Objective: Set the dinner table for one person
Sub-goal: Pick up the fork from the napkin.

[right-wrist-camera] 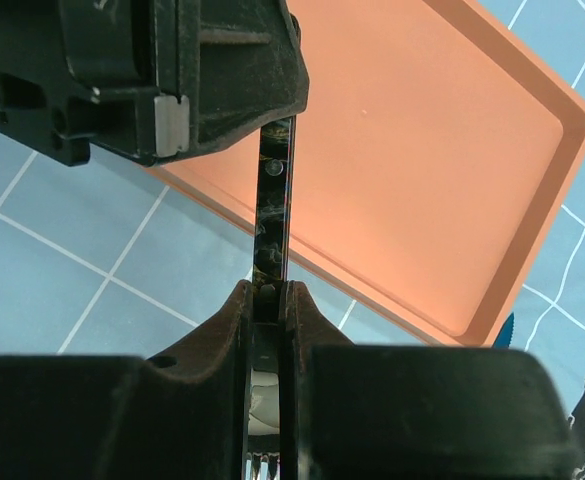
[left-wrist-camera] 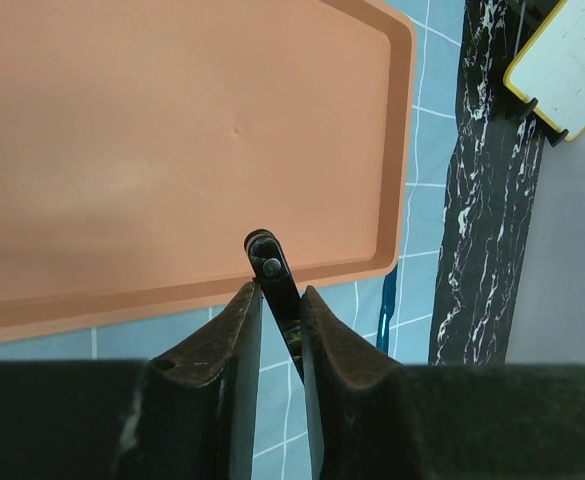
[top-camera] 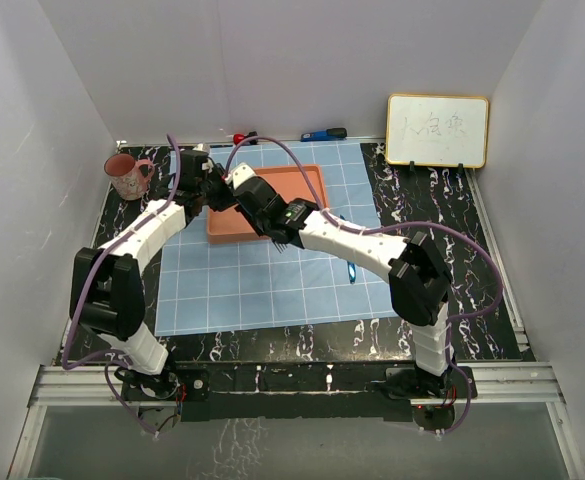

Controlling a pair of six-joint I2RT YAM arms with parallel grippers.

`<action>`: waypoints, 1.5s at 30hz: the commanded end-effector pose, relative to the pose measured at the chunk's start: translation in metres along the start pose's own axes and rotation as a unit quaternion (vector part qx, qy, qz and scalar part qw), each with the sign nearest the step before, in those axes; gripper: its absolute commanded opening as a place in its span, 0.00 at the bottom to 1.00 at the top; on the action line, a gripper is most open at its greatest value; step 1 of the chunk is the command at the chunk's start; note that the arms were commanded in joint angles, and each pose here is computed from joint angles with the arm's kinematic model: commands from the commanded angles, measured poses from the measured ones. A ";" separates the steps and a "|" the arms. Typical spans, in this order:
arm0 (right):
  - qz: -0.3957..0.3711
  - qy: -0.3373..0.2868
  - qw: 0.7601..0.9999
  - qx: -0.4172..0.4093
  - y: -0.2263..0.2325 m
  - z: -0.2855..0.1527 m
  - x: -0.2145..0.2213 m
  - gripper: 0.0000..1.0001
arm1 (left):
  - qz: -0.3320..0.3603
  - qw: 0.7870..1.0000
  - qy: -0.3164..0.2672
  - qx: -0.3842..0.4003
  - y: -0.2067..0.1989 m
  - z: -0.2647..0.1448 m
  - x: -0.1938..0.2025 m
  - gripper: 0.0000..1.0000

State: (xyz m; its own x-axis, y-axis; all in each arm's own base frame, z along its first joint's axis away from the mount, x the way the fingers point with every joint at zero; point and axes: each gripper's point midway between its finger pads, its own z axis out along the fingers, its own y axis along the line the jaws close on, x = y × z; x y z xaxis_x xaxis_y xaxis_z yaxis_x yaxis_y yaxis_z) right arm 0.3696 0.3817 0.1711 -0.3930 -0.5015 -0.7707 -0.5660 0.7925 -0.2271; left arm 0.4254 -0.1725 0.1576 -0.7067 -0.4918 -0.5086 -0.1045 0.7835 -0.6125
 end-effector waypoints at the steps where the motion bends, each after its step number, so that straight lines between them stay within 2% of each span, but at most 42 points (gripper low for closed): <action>1: 0.050 -0.088 0.995 0.000 -0.008 -0.011 -0.058 0.00 | -0.009 1.000 0.005 -0.011 0.009 0.008 0.006 0.16; 10: 0.063 -0.099 0.993 -0.018 -0.003 -0.007 -0.062 0.00 | -0.016 0.999 0.004 -0.029 0.015 0.016 0.011 0.49; 15: 0.066 -0.097 0.993 -0.024 0.000 -0.004 -0.061 0.00 | -0.018 0.999 -0.011 -0.029 0.012 0.014 0.008 0.56; 17: 0.066 -0.099 0.993 -0.026 0.000 -0.005 -0.063 0.00 | -0.019 0.999 -0.014 -0.028 0.012 0.014 0.008 0.54; 19: 0.068 -0.101 0.992 -0.029 0.000 -0.006 -0.065 0.00 | -0.019 0.999 -0.014 -0.029 0.012 0.015 0.009 0.48; 20: 0.069 -0.102 0.992 -0.030 0.000 -0.007 -0.065 0.00 | -0.020 0.999 -0.015 -0.029 0.012 0.015 0.010 0.40; 22: 0.069 -0.102 0.992 -0.029 -0.001 -0.008 -0.065 0.00 | -0.021 0.999 -0.018 -0.025 0.012 0.015 0.010 0.05; 23: 0.069 -0.103 0.992 -0.028 -0.001 -0.009 -0.065 0.00 | -0.022 0.999 -0.018 -0.027 0.013 0.016 0.010 0.00; 32: 0.069 -0.099 0.992 -0.033 0.001 -0.008 -0.064 0.00 | -0.007 1.000 -0.007 -0.026 0.014 0.018 0.013 0.00; 38: 0.069 -0.096 0.993 -0.014 -0.007 -0.008 -0.062 0.00 | 0.028 0.999 -0.012 -0.034 0.015 0.010 0.009 0.00; 41: 0.072 -0.095 0.993 0.005 -0.014 -0.009 -0.061 0.10 | 0.054 0.997 -0.031 -0.052 0.016 -0.004 -0.004 0.00; 45: 0.076 -0.097 0.992 0.027 -0.023 -0.015 -0.061 0.14 | 0.088 0.990 -0.060 -0.093 0.020 -0.030 -0.026 0.00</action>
State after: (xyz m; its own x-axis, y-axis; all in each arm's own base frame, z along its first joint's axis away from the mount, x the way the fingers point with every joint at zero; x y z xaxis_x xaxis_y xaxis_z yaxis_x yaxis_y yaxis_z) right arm 0.3687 0.4097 0.1719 -0.4126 -0.3921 -0.8222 -0.5883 0.8038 -0.0882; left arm 0.4310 -0.1751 0.1460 -0.6765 -0.4891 -0.5505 -0.1274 0.8140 -0.5668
